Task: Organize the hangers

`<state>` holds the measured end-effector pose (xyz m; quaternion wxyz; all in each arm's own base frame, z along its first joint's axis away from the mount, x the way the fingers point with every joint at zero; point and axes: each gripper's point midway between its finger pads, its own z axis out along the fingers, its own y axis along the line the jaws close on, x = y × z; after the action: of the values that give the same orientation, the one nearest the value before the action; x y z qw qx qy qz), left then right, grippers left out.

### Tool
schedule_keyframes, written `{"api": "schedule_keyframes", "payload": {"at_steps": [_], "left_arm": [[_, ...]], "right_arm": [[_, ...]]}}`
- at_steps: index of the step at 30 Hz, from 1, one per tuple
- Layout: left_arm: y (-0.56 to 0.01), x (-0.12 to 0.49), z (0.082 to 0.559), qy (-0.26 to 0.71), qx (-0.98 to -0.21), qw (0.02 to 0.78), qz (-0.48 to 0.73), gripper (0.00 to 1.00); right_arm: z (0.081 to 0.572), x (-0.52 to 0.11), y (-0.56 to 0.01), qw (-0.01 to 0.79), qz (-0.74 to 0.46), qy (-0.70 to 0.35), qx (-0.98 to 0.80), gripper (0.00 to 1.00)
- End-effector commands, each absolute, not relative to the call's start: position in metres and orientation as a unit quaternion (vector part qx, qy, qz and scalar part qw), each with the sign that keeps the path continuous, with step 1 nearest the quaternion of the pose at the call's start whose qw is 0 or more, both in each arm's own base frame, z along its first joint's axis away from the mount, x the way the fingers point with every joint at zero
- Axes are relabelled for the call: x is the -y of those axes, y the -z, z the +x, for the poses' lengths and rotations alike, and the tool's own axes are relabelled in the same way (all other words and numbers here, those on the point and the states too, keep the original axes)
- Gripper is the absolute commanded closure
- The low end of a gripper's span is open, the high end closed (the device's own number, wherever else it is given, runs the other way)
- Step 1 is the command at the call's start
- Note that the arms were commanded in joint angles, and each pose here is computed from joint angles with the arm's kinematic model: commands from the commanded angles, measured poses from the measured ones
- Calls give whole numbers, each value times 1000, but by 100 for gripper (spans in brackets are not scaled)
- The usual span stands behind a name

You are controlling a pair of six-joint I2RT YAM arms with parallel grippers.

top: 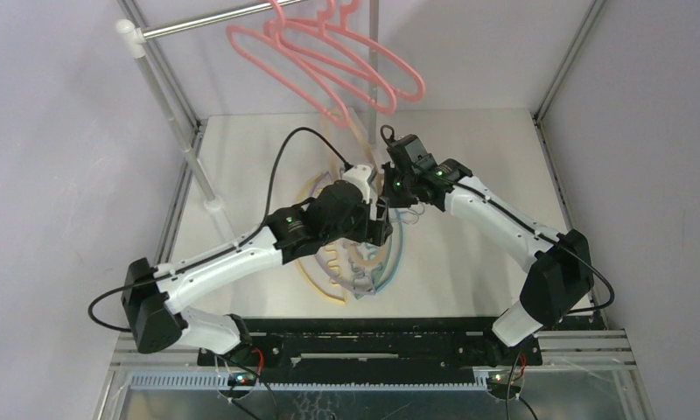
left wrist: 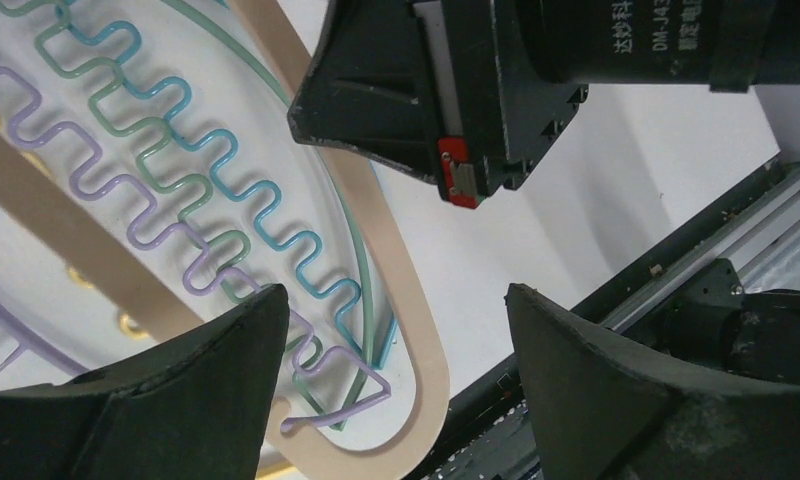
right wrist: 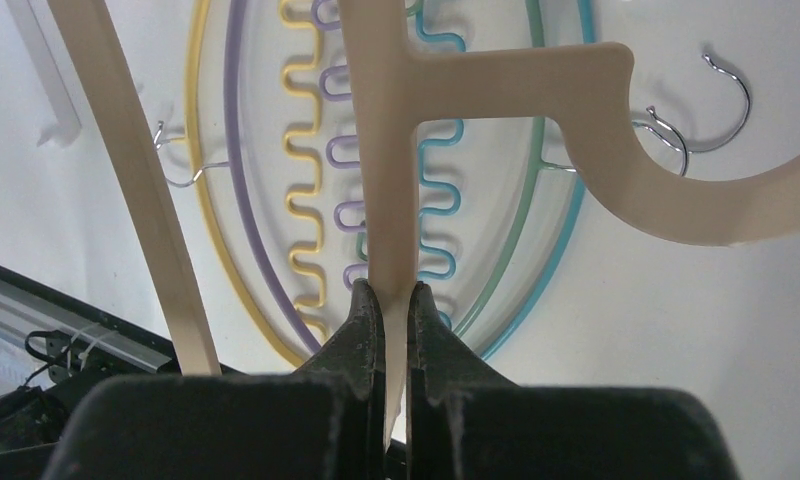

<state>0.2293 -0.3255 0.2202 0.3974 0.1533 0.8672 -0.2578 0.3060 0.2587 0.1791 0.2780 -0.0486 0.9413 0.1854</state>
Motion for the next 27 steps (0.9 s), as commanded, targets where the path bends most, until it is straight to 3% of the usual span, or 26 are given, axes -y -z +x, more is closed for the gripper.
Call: {"api": "schedule_keyframes", "payload": {"at_steps": [1, 23, 27], "left_arm": [[-236, 342, 233, 265, -855, 409, 174, 16], [-197, 330, 233, 198, -871, 417, 171, 20], [-189, 330, 231, 193, -874, 411, 174, 27]], "right_arm": [[307, -261, -208, 310, -62, -200, -927, 100], [279, -267, -295, 329, -52, -291, -897, 100], [273, -267, -300, 326, -48, -300, -895, 100]]}}
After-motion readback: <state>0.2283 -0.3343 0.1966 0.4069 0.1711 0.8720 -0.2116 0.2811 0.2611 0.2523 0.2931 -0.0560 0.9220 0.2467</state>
